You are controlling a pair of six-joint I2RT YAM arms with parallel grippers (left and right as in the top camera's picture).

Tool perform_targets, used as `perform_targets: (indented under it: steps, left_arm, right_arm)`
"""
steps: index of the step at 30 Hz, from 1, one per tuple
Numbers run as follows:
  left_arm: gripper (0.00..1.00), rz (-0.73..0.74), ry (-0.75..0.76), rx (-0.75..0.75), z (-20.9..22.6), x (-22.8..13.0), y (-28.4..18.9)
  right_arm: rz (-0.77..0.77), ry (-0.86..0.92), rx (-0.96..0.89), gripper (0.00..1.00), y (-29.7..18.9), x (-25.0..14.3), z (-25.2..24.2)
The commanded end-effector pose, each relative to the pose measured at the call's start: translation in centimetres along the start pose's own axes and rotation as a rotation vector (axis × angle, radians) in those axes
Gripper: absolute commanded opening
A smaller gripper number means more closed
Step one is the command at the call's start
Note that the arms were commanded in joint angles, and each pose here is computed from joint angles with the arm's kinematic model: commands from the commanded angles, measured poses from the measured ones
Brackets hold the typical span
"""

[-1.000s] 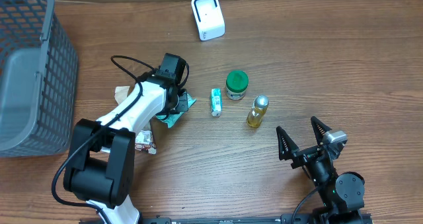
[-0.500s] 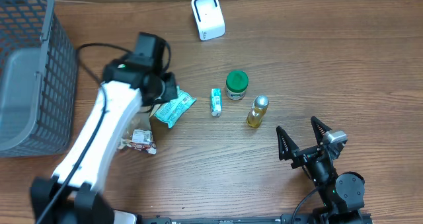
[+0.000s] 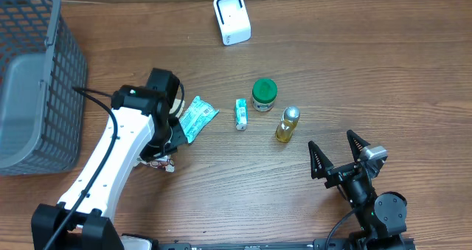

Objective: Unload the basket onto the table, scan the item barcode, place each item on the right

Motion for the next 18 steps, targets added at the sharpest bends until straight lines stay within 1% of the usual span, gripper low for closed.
perform_targets:
  steps: [1,7,12,16,18]
  left_arm:
    - [0.05,-0.001,-0.121,0.041,1.3,0.1,2.1]
    - [0.04,0.007,-0.288,0.021,3.8,0.5,4.3]
    - [0.05,-0.023,-0.307,0.024,4.6,0.7,5.8]
    - [0.06,-0.103,-0.313,0.062,5.0,1.5,6.6]
    - [0.07,-0.135,-0.315,0.057,4.9,1.9,6.9]
  right_arm:
    - [0.000,-0.007,-0.002,1.00,0.0,-0.3,-0.1]
    - [0.000,-0.007,-0.002,1.00,0.0,-0.3,-0.1]
    - [0.000,-0.007,-0.001,1.00,0.0,-0.3,-0.1]
    - [0.000,-0.007,-0.001,1.00,0.0,-0.3,-0.1]
    - [0.000,-0.007,-0.002,1.00,0.0,-0.3,-0.1]
Point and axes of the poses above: each gripper's point midway between its finger pads, its own y axis out along the fingers, its own z axis along the line the jaws close on, x = y × z, the point moved 8 cm from there along -y, back along the fingers, and after that the axes turned 14 degrees about y, right-handed, at the moved point
